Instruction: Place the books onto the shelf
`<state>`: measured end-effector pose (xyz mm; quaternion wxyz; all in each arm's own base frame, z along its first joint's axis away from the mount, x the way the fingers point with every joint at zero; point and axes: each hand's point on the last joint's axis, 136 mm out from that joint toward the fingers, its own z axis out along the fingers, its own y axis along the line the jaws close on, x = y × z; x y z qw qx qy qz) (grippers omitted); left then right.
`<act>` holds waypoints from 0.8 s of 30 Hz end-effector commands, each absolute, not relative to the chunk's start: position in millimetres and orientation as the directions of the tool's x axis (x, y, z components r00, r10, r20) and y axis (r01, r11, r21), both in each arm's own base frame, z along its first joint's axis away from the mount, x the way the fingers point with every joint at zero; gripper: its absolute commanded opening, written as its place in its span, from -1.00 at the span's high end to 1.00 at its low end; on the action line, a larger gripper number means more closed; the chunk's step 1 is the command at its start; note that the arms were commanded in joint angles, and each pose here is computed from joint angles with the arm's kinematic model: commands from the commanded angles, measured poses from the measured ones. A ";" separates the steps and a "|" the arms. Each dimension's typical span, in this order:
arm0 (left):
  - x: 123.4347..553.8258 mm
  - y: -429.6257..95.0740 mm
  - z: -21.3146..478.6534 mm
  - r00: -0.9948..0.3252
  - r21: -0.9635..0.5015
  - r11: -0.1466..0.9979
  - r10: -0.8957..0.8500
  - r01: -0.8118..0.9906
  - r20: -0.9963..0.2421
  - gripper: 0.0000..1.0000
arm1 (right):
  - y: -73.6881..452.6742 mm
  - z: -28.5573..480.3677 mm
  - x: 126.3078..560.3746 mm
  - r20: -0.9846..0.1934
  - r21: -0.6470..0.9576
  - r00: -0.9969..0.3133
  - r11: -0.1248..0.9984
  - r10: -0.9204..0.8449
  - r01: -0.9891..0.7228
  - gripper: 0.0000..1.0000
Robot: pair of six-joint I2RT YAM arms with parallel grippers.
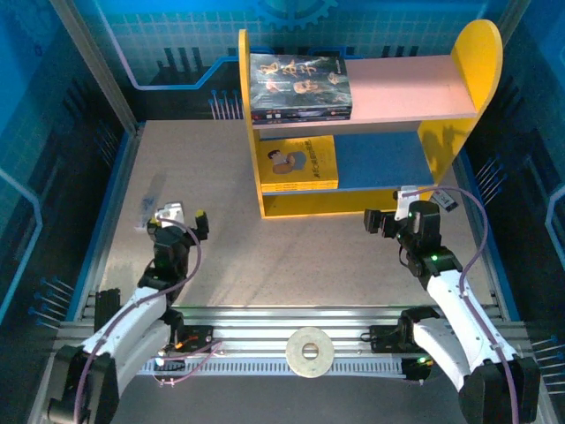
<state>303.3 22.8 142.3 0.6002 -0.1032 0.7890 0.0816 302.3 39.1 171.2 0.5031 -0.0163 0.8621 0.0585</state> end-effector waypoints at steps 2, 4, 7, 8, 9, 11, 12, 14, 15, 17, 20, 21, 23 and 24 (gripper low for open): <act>327.6 16.0 158.9 -0.161 -0.071 0.983 -0.098 -0.167 -0.982 -0.99 | 38.7 178.6 305.7 -0.911 0.040 -0.413 0.992 -0.014 -0.122 -1.00; 337.5 14.1 152.9 -0.175 -0.076 0.987 -0.101 -0.143 -0.979 -0.99 | 39.4 178.9 305.0 -0.926 0.028 -0.377 0.991 -0.025 -0.133 -1.00; 352.8 10.5 144.4 -0.190 -0.085 0.990 -0.106 -0.114 -0.976 -0.99 | 38.9 180.0 305.0 -0.951 0.015 -0.308 0.990 -0.028 -0.137 -1.00; 357.8 9.2 140.9 -0.194 -0.089 0.990 -0.109 -0.107 -0.975 -0.99 | 38.2 180.4 305.2 -0.957 0.012 -0.288 0.991 -0.027 -0.134 -1.00; 361.5 8.2 138.8 -0.193 -0.095 0.990 -0.113 -0.101 -0.975 -0.99 | 37.7 180.1 305.6 -0.961 0.008 -0.275 0.991 -0.029 -0.132 -1.00; 368.4 6.1 129.8 -0.212 -0.088 0.992 -0.105 -0.088 -0.972 -0.99 | 34.5 179.3 307.2 -0.964 0.000 -0.263 0.993 -0.030 -0.114 -1.00; 370.5 6.2 126.8 -0.218 -0.088 0.992 -0.105 -0.089 -0.970 -0.99 | 32.9 178.7 308.4 -0.963 -0.006 -0.266 0.994 -0.034 -0.107 -1.00; 373.3 4.2 121.1 -0.215 -0.081 0.994 -0.095 -0.075 -0.972 -0.99 | 31.8 177.0 311.7 -0.960 -0.021 -0.275 0.995 -0.048 -0.102 -1.00; 375.0 4.3 118.8 -0.212 -0.080 0.994 -0.095 -0.076 -0.973 -0.99 | 31.6 176.2 313.6 -0.959 -0.027 -0.279 0.994 -0.055 -0.103 -1.00; 380.3 4.9 109.9 -0.209 -0.075 0.994 -0.090 -0.079 -0.974 -0.99 | 32.3 175.8 318.8 -0.959 -0.028 -0.277 0.994 -0.056 -0.104 -1.00; 385.3 -8.6 100.4 -0.260 -0.061 0.998 -0.060 -0.005 -0.964 -0.99 | 35.0 176.0 327.6 -0.962 -0.020 -0.267 0.993 -0.051 -0.114 -1.00; 387.9 -8.7 99.4 -0.272 -0.060 0.998 -0.060 -0.006 -0.961 -0.99 | 36.3 175.5 330.2 -0.963 -0.021 -0.264 0.992 -0.053 -0.121 -1.00; 394.8 -3.9 95.9 -0.311 -0.056 0.998 -0.066 -0.038 -0.948 -0.99 | 37.4 173.0 336.8 -0.964 -0.033 -0.258 0.992 -0.065 -0.126 -1.00; 398.7 -0.5 96.5 -0.320 -0.058 0.997 -0.074 -0.060 -0.944 -0.99 | 36.9 171.2 339.8 -0.963 -0.039 -0.259 0.992 -0.070 -0.124 -1.00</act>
